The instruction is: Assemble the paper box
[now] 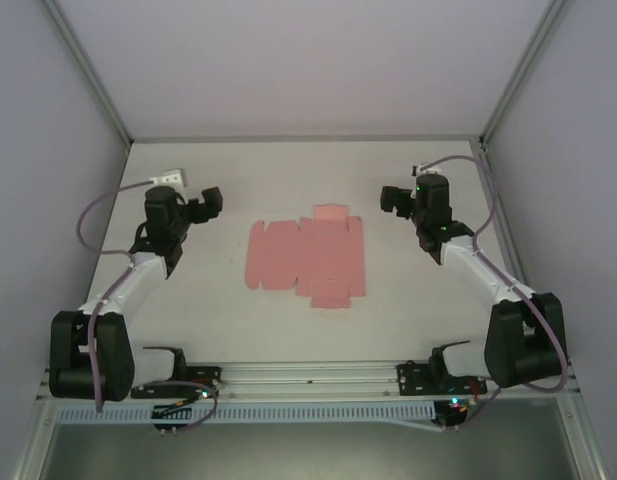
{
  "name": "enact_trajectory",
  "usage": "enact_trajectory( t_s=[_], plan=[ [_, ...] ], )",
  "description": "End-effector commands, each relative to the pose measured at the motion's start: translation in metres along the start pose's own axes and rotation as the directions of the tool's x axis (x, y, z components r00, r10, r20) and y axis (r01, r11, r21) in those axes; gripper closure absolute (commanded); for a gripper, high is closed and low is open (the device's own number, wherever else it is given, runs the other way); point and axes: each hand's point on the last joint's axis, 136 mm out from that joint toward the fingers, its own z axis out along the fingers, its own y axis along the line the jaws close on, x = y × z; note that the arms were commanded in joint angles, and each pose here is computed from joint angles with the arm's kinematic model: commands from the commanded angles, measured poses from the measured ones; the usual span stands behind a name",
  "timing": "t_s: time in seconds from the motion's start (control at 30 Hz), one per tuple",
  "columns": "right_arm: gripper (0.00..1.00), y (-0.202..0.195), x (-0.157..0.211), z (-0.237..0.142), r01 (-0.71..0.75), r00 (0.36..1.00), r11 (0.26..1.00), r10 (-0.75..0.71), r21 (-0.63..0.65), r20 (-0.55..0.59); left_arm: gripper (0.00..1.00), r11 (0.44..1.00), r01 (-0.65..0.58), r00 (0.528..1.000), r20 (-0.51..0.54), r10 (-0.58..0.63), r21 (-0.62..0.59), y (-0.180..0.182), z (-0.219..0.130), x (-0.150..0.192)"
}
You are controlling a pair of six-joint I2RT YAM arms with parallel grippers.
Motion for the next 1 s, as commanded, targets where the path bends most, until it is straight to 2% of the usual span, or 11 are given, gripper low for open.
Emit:
enact_trajectory(
  t_s=[0.0, 0.1, 0.27, 0.43, 0.57, 0.77, 0.97],
  plan=[
    [0.07, 0.03, 0.055, -0.006, -0.083, 0.966, 0.994, 0.063, -0.069, -0.251, 0.0, 0.992, 0.118, 0.963, -0.25, -0.106, 0.035, -0.023, -0.009, 0.049],
    [0.1, 0.062, 0.073, -0.006, -0.1, 0.944, 0.986, 0.05, -0.136, -0.327, 0.0, 0.978, 0.192, 0.925, -0.349, -0.153, 0.079, -0.038, -0.015, 0.068],
    [0.27, 0.103, 0.1, -0.001, -0.114, 0.901, 0.963, -0.003, -0.244, -0.434, 0.0, 0.954, 0.284, 0.869, -0.447, -0.213, 0.098, -0.048, -0.028, 0.099],
    [0.4, 0.108, 0.116, 0.024, -0.094, 0.873, 0.973, -0.021, -0.211, -0.487, 0.0, 0.95, 0.298, 0.831, -0.514, -0.211, 0.092, -0.053, -0.032, 0.121],
    [0.44, 0.121, 0.133, 0.041, -0.132, 0.842, 0.961, -0.021, -0.243, -0.539, 0.0, 0.946, 0.311, 0.8, -0.564, -0.206, 0.095, -0.059, -0.03, 0.136],
    [0.49, 0.098, 0.159, 0.069, -0.075, 0.812, 0.991, -0.006, -0.114, -0.584, 0.0, 0.951, 0.303, 0.756, -0.625, -0.194, 0.071, -0.063, -0.027, 0.159],
    [0.57, 0.064, 0.195, 0.069, -0.082, 0.767, 0.997, 0.058, -0.007, -0.639, 0.0, 0.952, 0.302, 0.713, -0.673, -0.194, 0.046, -0.064, -0.029, 0.181]
  ],
)
